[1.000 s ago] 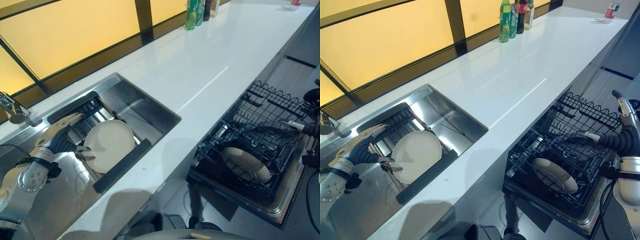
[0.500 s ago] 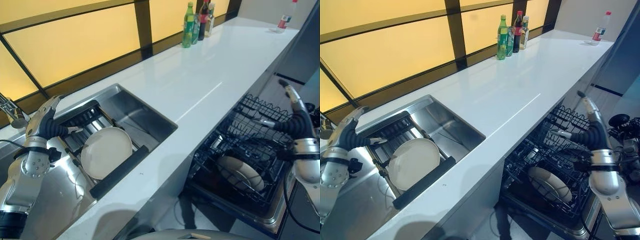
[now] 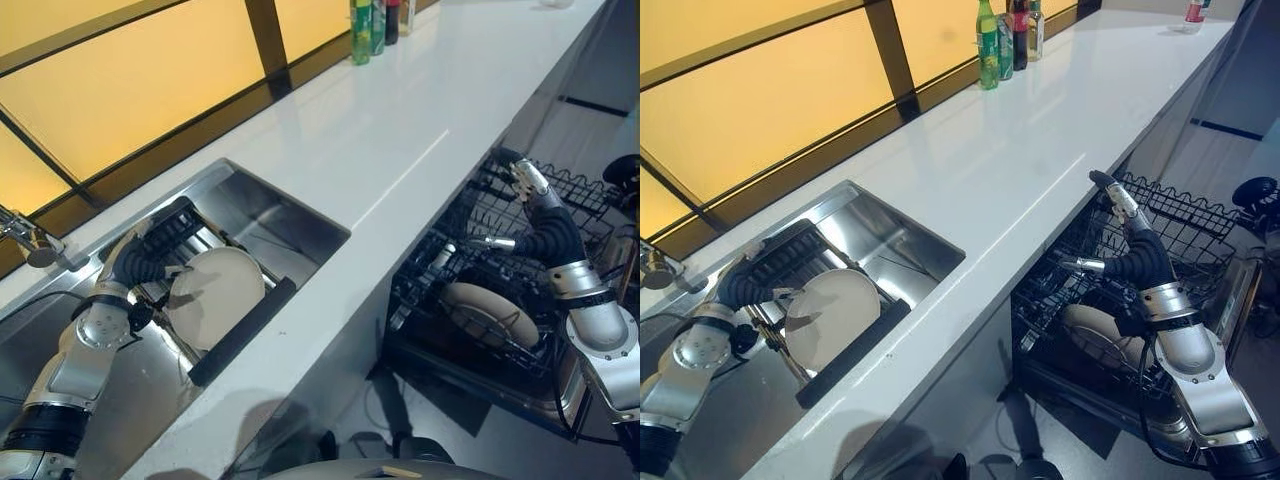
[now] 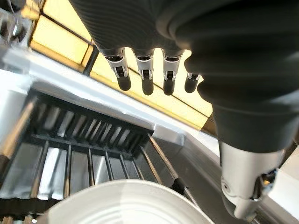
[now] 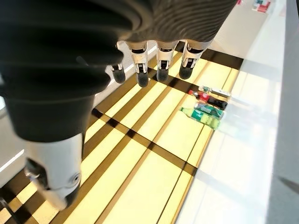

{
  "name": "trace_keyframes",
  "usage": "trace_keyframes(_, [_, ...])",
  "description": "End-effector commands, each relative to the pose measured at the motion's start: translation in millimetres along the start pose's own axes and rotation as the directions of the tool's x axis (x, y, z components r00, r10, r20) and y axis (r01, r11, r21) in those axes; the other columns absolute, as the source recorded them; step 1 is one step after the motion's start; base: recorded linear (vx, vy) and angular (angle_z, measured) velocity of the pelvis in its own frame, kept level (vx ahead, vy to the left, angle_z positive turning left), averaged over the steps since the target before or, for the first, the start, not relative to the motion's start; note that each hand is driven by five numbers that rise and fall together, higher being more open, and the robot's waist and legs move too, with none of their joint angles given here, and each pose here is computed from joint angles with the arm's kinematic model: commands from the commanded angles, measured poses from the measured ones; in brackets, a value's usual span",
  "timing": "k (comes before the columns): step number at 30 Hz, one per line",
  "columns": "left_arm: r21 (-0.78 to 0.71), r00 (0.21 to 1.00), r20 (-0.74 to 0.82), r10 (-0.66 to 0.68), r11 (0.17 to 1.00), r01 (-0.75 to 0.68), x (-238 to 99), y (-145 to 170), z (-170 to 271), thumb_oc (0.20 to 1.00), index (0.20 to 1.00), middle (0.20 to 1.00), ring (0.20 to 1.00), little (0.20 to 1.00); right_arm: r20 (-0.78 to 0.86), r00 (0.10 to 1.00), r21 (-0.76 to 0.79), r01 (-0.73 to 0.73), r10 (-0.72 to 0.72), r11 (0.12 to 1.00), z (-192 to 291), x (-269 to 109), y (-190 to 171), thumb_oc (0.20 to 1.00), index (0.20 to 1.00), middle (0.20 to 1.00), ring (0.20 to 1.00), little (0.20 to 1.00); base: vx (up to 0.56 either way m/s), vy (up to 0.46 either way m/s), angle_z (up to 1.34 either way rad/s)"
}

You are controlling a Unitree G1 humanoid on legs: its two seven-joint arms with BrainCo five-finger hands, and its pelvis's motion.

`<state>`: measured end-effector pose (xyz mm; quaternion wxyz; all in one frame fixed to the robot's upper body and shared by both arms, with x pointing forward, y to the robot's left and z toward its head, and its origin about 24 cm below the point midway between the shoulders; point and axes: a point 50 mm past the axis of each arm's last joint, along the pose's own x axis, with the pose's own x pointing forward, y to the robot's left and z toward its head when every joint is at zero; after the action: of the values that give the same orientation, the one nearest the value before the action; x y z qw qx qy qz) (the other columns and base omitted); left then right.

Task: Pick up plates and place into dishwasher.

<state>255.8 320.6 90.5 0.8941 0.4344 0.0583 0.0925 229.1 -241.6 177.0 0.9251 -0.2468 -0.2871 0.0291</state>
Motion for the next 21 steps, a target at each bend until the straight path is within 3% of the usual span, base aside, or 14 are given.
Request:
trace_keyframes(1, [0.02,0.999,0.022,0.026,0.999,-0.026,7.0,14.5,8.9,1.0,1.0,1.0,1.0,1.0,0.188,0.981,-0.01,0.039,-0.037,0.999,31.9,9.0,-12.8,1.0,1.0,1.0,1.0,1.0,0.14,0.189,0.02])
trace_keyframes(14, [0.034,0.989,-0.149,-0.021,0.999,0.026,-4.9,8.5,-25.2,1.0,1.0,1.0,1.0,1.0,0.132,0.991,-0.057,0.034,-0.026,0.998,25.9,-1.0,-18.8,1.0,1.0,1.0,1.0,1.0,0.12,0.085,-0.02])
trace_keyframes(21, [0.084,0.97,-0.196,-0.147,0.983,0.166,-5.2,3.9,-31.2,1.0,1.0,1.0,1.0,1.0,0.122,0.992,-0.064,0.044,-0.036,0.997,25.2,0.7,-17.9,1.0,1.0,1.0,1.0,1.0,0.04,0.022,-0.07])
